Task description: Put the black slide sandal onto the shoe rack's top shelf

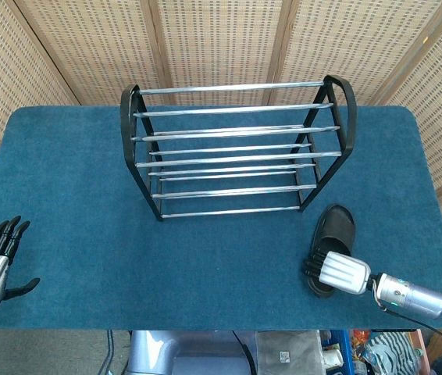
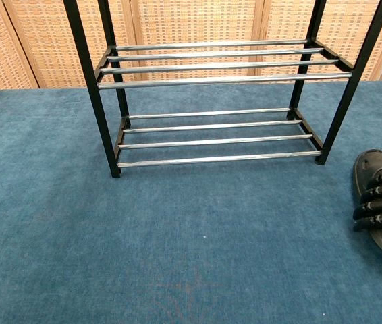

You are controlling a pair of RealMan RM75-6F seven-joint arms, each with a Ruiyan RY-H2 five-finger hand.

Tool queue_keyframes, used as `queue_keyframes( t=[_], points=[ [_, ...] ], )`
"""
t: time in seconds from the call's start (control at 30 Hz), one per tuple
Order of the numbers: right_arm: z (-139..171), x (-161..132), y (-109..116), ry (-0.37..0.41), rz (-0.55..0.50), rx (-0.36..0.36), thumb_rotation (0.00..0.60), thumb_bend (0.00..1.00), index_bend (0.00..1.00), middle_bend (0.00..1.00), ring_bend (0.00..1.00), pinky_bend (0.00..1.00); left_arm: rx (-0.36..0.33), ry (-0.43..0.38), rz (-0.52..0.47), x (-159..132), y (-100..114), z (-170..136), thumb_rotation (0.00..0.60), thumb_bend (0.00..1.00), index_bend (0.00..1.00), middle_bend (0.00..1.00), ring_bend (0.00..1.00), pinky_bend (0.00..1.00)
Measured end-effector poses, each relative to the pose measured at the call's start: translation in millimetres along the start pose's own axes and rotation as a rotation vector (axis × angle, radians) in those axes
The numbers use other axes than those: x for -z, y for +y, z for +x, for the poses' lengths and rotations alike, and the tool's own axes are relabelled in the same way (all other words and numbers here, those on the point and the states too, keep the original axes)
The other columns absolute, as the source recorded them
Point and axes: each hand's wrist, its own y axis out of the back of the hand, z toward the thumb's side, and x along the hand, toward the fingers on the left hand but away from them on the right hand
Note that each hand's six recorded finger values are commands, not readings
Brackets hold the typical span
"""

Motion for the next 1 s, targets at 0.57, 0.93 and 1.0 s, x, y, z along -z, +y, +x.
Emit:
queue_keyframes(
  t=[0.57,0.93,1.0],
  points=[
    [49.8,-17.7,65.7,-0.01,0.173,0.241,0.6,0.67,0.63,0.58,0.43,0.41,-0.018,-0.028,-0.013,-3.5,5.3,-6.7,0.6,0.14,0.0,0.0,0.0,0.0],
    [52.2,-57.3,126.5,0.101,0.226,0.377,0.6,0.67,0.63,0.58,0.43,0.41,-0.027,-0.024,-0.026,0.2,9.1,-7.6,0.6,0.15,0.0,0.0,0.0,0.0],
    [49.9,-62.2,138.9,0.128,0.255,0.401,0.6,0.67,0.63,0.58,0.43,0.41,-0.026,-0.023,-0.026,0.7,9.1,-7.5,0.6,0.14,0.0,0.0,0.0,0.0]
  ],
)
